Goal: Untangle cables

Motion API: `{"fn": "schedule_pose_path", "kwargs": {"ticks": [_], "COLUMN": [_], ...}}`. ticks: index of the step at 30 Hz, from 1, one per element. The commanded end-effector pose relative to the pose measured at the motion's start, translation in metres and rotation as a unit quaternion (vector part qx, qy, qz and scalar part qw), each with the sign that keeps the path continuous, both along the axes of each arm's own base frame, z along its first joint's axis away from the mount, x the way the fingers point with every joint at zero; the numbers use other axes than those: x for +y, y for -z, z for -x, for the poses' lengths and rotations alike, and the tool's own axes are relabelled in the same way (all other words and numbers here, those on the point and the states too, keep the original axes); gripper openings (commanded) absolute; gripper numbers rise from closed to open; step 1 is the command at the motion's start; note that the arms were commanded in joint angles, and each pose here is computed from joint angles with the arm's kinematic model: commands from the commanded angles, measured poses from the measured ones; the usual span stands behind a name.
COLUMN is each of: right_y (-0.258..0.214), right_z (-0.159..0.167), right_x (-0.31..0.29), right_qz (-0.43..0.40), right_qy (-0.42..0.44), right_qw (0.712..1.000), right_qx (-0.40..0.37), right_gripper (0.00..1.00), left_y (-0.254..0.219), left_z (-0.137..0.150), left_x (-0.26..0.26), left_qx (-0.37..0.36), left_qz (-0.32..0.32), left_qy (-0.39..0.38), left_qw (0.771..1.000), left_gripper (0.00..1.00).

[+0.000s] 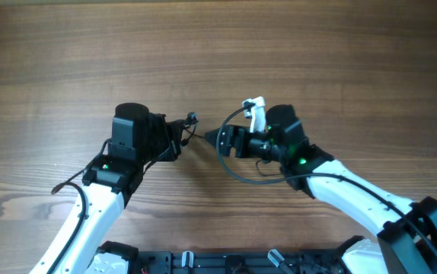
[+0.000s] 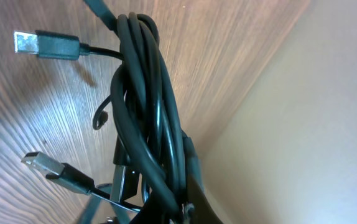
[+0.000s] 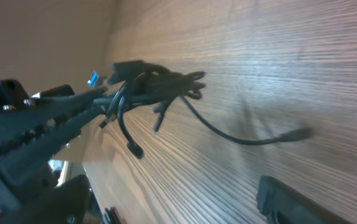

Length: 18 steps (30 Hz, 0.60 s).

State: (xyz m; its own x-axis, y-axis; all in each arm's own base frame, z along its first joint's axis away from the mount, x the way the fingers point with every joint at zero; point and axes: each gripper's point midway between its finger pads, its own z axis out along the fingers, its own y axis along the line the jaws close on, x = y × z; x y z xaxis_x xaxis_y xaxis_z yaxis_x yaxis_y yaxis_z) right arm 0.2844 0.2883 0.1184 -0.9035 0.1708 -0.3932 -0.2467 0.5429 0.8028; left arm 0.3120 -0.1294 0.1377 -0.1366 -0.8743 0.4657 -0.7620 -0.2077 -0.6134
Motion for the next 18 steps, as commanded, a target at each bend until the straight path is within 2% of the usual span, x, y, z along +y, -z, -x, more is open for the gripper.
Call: {"fn": "schedule_pose_path", "kwargs": {"ticks": [1, 3, 5, 7, 9, 10, 13, 14, 16, 18], "right_y": [-0.001, 0.002, 0.01, 0.013, 0.018, 0.018, 0.02, 0.02, 0.025, 0.018], "right_z": [-0.012, -0.013, -0.011, -0.005, -0.004, -0.006, -0.005, -0.002, 0.005, 0.01], "right_x": [0.013, 0.018, 0.023, 0.031, 0.032, 0.031, 0.028, 0.028, 0.012, 0.0], "right_qz": [-0.022, -0.03, -0.03, -0.029, -0.022, -0.02, -0.011, -0.005, 0.004, -0.02], "right_qy": [0.068, 0.089, 0.099, 0.086, 0.088, 0.093, 0.076, 0.052, -0.01, -0.061], "right_qw": [0.997, 0.995, 0.993, 0.994, 0.994, 0.994, 0.996, 0.998, 0.999, 0.997], "right_qx": [0.029, 0.044, 0.06, 0.058, 0.06, 0.058, 0.047, 0.038, 0.046, 0.05], "right_gripper": [0.76, 0.69, 0.66, 0.61, 0.52, 0.43, 0.04, 0.04, 0.04, 0.04], "left_y": [-0.005, -0.006, -0.005, -0.006, -0.005, -0.006, -0.005, -0.005, -0.004, -0.003], "left_z": [0.006, 0.009, 0.012, 0.014, 0.016, 0.017, 0.018, 0.017, 0.01, 0.005], "left_x": [-0.013, -0.019, -0.024, -0.03, -0.033, -0.035, -0.035, -0.034, -0.022, -0.013], "left_qx": [0.026, 0.036, 0.049, 0.054, 0.055, 0.055, 0.055, 0.048, -0.021, -0.084], "left_qz": [0.052, 0.066, 0.082, 0.088, 0.087, 0.087, 0.086, 0.077, -0.021, -0.122], "left_qy": [-0.02, -0.023, -0.032, -0.029, -0.023, -0.02, -0.019, -0.014, 0.043, 0.11], "left_qw": [0.998, 0.997, 0.995, 0.994, 0.994, 0.994, 0.995, 0.996, 0.999, 0.983], "left_gripper": [0.04, 0.04, 0.04, 0.04, 0.04, 0.04, 0.04, 0.04, 0.04, 0.04]}}
